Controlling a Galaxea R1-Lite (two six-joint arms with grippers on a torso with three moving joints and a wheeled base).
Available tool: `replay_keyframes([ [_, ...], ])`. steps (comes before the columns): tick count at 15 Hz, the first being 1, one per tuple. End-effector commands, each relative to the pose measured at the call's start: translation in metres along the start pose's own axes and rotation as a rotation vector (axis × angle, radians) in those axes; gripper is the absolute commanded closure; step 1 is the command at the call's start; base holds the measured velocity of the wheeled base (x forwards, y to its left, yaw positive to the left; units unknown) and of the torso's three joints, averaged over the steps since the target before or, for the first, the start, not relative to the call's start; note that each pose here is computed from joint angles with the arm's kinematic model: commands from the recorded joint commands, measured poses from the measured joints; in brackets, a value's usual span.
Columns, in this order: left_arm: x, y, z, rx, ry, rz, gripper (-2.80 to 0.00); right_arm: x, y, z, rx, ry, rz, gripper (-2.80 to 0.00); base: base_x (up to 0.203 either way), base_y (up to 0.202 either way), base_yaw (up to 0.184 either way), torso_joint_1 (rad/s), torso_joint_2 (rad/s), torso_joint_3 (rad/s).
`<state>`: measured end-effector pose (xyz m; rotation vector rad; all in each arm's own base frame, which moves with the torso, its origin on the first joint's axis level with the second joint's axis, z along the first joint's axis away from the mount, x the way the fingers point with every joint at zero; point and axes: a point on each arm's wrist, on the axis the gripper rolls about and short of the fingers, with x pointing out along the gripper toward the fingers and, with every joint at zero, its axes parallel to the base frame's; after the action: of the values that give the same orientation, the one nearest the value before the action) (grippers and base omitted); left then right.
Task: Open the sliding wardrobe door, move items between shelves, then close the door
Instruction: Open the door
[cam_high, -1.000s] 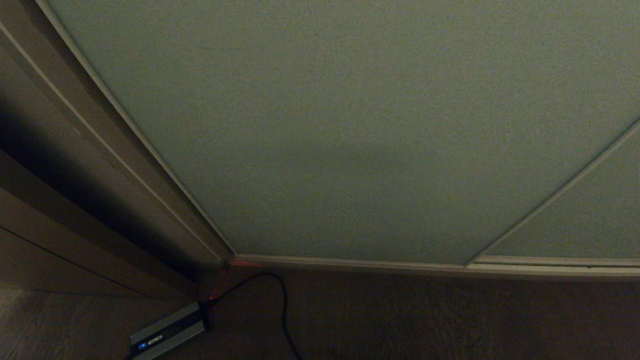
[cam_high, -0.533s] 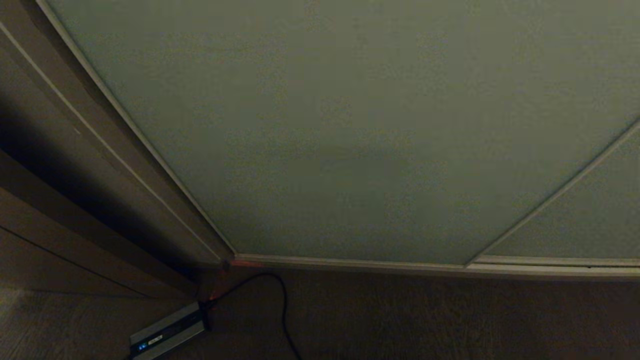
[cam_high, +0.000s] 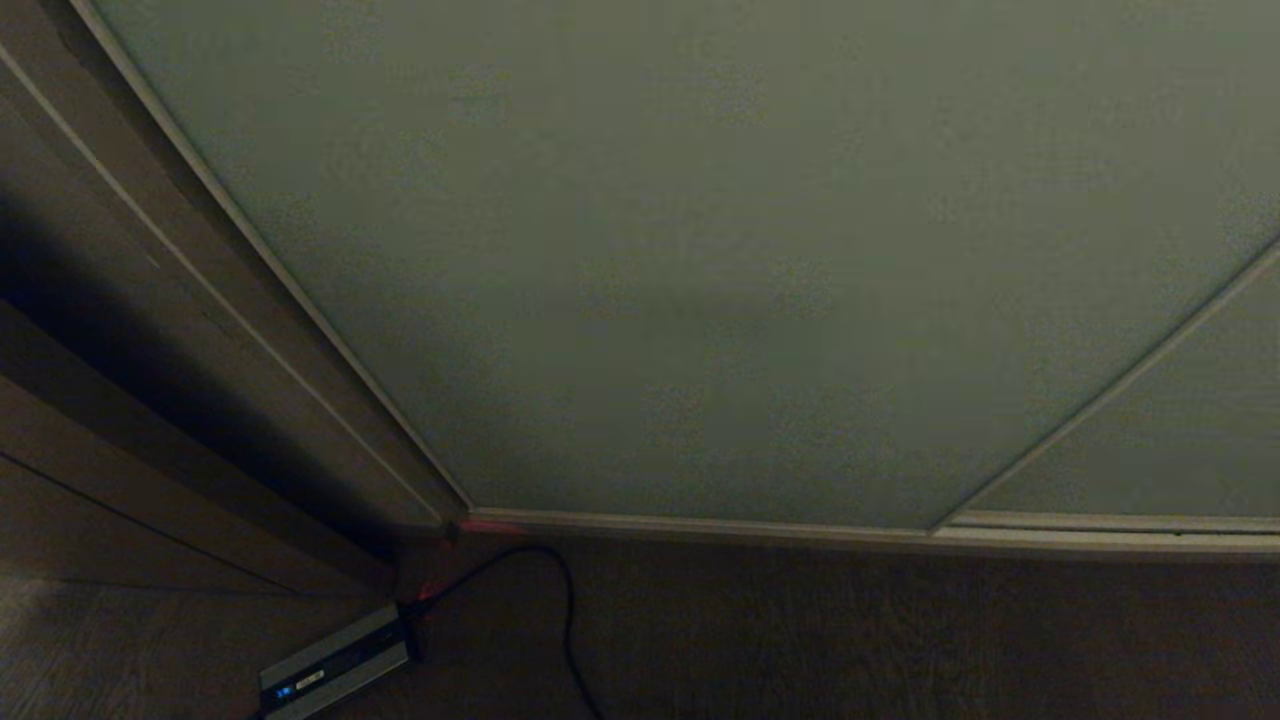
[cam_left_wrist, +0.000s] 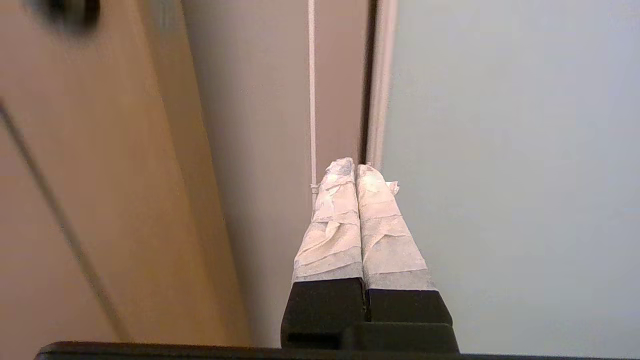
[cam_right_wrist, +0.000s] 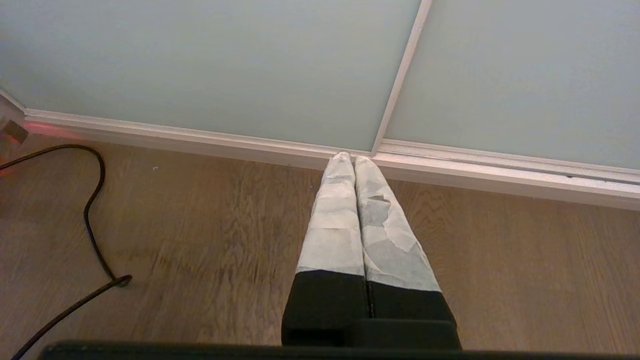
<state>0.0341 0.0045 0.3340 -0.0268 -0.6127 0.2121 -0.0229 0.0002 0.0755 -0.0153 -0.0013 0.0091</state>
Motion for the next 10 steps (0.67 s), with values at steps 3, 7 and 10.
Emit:
replay_keyframes([
  [3, 0.055, -0.012, -0.013, -0.005, -0.050, 0.034, 0.00, 0.000, 0.000, -0.001, 0.000, 0.003, 0.000, 0.00, 0.000, 0.000, 0.000, 0.000, 0.00, 0.000],
  [7, 0.089, -0.019, -0.019, 0.010, -0.106, 0.048, 0.00, 0.000, 0.000, -0.001, 0.000, 0.003, 0.000, 0.00, 0.000, 0.000, 0.000, 0.000, 0.00, 0.000],
  [10, 0.115, -0.024, -0.023, 0.011, -0.124, 0.053, 0.00, 0.000, 0.000, -0.001, 0.000, 0.003, 0.002, 0.00, 0.000, 0.000, 0.000, 0.000, 0.00, 0.000],
])
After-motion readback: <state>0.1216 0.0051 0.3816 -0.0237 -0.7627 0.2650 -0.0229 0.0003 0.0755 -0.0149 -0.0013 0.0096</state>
